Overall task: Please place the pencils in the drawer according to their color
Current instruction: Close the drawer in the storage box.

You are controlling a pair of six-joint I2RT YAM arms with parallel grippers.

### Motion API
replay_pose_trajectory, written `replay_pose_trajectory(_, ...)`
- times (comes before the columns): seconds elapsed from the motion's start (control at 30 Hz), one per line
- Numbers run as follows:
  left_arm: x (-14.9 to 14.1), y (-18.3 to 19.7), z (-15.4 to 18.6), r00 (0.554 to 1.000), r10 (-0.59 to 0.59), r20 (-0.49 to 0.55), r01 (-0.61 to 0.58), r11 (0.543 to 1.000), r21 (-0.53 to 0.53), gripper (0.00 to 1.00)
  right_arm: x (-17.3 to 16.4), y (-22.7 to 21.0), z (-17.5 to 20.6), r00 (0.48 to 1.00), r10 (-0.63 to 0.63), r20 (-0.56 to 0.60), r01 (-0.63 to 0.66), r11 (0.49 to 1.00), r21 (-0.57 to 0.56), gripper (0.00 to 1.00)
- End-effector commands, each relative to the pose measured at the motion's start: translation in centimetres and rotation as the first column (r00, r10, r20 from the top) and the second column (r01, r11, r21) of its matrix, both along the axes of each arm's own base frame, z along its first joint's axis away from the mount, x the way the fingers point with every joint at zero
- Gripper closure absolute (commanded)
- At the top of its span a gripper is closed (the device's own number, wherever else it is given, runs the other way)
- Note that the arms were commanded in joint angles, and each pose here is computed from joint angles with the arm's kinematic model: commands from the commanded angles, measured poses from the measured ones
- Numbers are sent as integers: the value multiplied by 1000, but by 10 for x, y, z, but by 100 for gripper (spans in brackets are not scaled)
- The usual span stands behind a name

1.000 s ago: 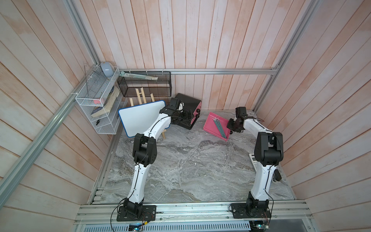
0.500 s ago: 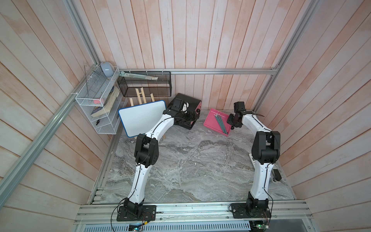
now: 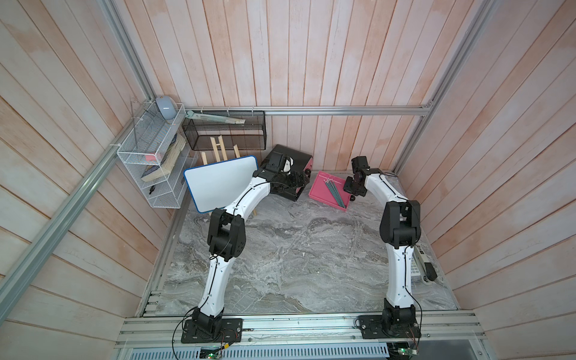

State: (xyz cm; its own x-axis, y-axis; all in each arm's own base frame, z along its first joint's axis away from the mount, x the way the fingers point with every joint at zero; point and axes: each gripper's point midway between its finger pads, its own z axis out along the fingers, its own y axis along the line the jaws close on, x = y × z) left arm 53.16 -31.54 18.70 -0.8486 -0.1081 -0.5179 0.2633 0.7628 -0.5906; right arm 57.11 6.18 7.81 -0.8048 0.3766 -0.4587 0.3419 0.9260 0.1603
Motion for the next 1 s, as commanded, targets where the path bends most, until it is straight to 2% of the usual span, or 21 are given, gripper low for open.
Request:
replay_pose_trajectory(0.0,12,25,46,990,93,102,-93,996,-2,0,0,6,-4,999,-24,-26,25,1000,8,100)
replay_pose_trajectory(0.13,28,58,52,972,202,117,-209,977,51,0,0,9,-6,999,-31,-34,31,999,8,100)
replay_pose_trajectory(0.37,50,79,55,956,249,156,-264,961,86,0,2,16,-7,998,-45,-33,45,999,1,100)
replay_pose_trajectory(0.6,63,81,38,957,255,142,-270,958,99,0,7,19,-10,996,-71,-52,69,997,-38,100)
replay_pose_trajectory(0.97,65,73,19,969,216,122,-228,969,93,0,4,28,-18,989,-120,-86,120,993,-14,100)
